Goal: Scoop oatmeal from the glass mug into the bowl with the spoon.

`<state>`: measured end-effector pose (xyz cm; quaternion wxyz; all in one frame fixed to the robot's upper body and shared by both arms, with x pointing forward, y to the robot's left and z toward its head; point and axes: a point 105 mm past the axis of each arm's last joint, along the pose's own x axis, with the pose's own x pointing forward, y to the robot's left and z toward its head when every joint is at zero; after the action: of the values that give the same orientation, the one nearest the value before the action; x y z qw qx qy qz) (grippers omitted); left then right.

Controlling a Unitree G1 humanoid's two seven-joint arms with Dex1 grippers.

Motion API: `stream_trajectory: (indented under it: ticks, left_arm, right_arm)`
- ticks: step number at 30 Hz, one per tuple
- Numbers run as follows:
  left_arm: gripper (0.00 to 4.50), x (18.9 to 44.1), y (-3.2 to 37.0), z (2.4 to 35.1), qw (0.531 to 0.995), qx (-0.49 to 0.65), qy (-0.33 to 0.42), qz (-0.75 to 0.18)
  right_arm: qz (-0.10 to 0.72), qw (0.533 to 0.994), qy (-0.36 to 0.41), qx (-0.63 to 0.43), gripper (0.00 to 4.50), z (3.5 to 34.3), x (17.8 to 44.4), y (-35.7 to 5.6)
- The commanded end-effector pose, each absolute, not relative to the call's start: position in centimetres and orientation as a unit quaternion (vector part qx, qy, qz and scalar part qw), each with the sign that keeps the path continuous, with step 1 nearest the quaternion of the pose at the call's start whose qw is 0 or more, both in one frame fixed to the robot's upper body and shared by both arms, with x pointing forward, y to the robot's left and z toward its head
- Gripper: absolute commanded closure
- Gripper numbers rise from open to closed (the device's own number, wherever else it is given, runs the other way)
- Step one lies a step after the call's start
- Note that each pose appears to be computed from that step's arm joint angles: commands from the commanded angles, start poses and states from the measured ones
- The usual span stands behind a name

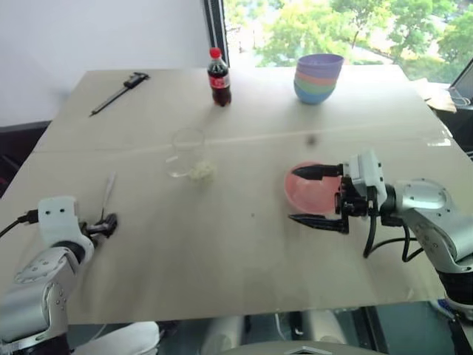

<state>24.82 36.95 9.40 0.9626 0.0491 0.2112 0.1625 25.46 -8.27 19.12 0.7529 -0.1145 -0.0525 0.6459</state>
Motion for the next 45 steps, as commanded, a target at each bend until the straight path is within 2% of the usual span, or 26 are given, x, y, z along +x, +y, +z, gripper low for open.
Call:
stream_trajectory:
  ticks: [1, 2, 3, 5, 6, 8, 11, 12, 19, 24, 28, 32, 38, 42, 45]
  left_arm:
    - [0.03, 25.3, 37.0, 8.3, 0.96, 0.061, 0.238, 0.135]
    - [0.54, 25.4, 36.9, 8.1, 0.96, 0.064, 0.243, 0.128]
    - [0.77, 25.5, 36.9, 8.0, 0.96, 0.064, 0.245, 0.122]
    - [1.55, 25.7, 36.8, 7.8, 0.96, 0.05, 0.248, 0.116]
    - [2.14, 25.7, 36.9, 7.8, 0.96, 0.05, 0.25, 0.117]
    - [2.71, 25.5, 37.4, 7.6, 0.957, 0.048, 0.256, 0.125]
    - [4.15, 24.9, 38.2, 7.1, 0.954, 0.032, 0.264, 0.137]
    - [4.46, 24.7, 38.4, 7.0, 0.953, 0.029, 0.265, 0.141]
    - [4.46, 23.8, 38.6, 6.6, 0.953, 0.038, 0.256, 0.155]
    - [4.46, 23.5, 37.3, 8.0, 0.969, 0.023, 0.188, 0.16]
    - [4.46, 22.3, 36.5, 10.8, 0.979, -0.028, 0.079, 0.184]
    - [4.46, 20.6, 32.2, 12.8, 0.995, -0.017, 0.001, 0.097]
    - [4.46, 16.8, 26.6, 11.4, 1.0, -0.008, 0.011, 0.02]
    - [4.46, 15.7, 24.2, 11.7, 0.999, -0.013, 0.003, -0.031]
    - [4.46, 15.2, 21.3, 12.0, 0.994, -0.015, 0.001, -0.111]
  right_arm:
    - [0.643, 0.753, -0.077, -0.12, 0.0, 19.9, 25.2, -8.1]
    - [0.643, 0.752, -0.078, -0.119, 0.0, 19.9, 25.2, -8.1]
    - [0.643, 0.752, -0.079, -0.118, 0.0, 19.9, 25.1, -8.0]
    - [0.643, 0.753, -0.08, -0.115, 0.0, 19.9, 25.1, -7.9]
    - [0.642, 0.754, -0.08, -0.114, 0.0, 19.8, 25.1, -7.8]
    - [0.639, 0.757, -0.081, -0.112, 0.0, 19.7, 25.1, -7.8]
    - [0.635, 0.76, -0.082, -0.112, 0.0, 19.7, 25.1, -7.9]
    - [0.634, 0.761, -0.083, -0.112, 0.0, 19.7, 25.2, -7.9]
    - [0.628, 0.765, -0.085, -0.113, 0.0, 19.5, 25.8, -8.2]
    - [0.626, 0.767, -0.087, -0.115, 0.0, 19.4, 26.1, -8.4]
    - [0.625, 0.768, -0.089, -0.106, 0.0, 19.5, 26.3, -8.3]
    - [0.632, 0.765, -0.084, -0.093, 0.0, 19.4, 26.4, -8.2]
    - [0.645, 0.757, -0.068, -0.076, 0.0, 19.0, 26.3, -8.0]
    - [0.656, 0.751, -0.05, -0.057, 0.0, 18.5, 25.8, -7.6]
    - [0.662, 0.749, -0.025, -0.03, 0.0, 18.1, 25.1, -7.0]
